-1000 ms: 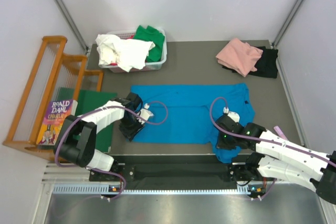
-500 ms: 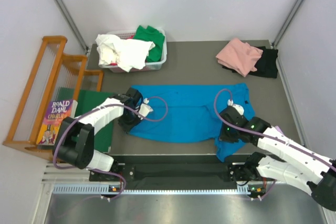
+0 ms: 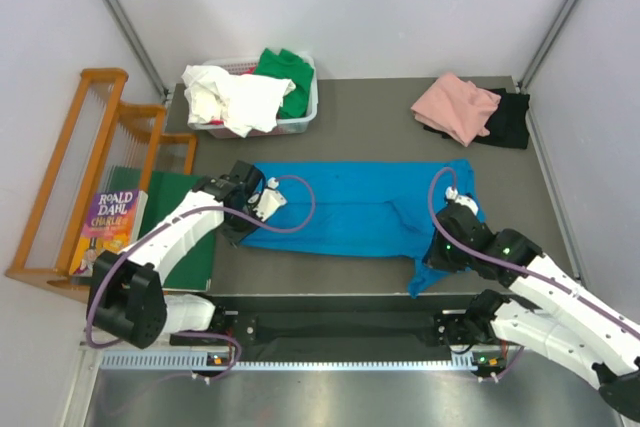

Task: Fold and stack the t-shirts
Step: Fold the tshirt

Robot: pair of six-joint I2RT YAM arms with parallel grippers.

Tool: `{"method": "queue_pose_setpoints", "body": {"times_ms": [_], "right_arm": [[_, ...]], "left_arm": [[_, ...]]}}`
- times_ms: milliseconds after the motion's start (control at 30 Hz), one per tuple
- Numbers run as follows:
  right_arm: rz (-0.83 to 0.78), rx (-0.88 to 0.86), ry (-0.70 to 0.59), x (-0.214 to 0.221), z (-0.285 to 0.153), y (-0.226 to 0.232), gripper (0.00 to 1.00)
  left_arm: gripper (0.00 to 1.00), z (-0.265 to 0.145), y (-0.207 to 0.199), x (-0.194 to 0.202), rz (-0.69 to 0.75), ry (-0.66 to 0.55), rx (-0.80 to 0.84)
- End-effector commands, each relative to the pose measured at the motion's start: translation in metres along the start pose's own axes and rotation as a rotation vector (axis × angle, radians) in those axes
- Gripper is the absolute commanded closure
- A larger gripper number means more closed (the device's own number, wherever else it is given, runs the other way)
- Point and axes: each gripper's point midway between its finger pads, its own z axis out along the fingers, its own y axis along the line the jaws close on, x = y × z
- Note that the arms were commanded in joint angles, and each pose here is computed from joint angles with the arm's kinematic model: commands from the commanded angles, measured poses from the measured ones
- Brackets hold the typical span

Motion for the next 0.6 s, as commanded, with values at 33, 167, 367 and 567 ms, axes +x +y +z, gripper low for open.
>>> {"method": "queue_pose_setpoints", "body": {"times_ms": [33, 167, 367, 567], "right_arm": [[-0.010, 0.023, -0.006, -0.002, -0.010, -0.010, 1.00], [-0.022, -0.001, -0.025, -0.019, -0.014, 0.008, 1.00], [-0.046, -0.006, -0.081, -0.061, -0.012, 0.029, 1.00], [-0.050, 0.026, -0.115, -0.103, -0.006, 0.028, 1.00]], "left_arm": [[1.00, -0.014, 0.015, 0.011, 0.047, -0.004, -0.086], [1.00, -0.016, 0.028, -0.001, 0.036, -0.018, -0.103], [1.00, -0.003, 0.047, -0.037, -0.016, -0.044, -0.112], [1.00, 0.003, 0.079, -0.070, -0.027, -0.067, -0.160]]}}
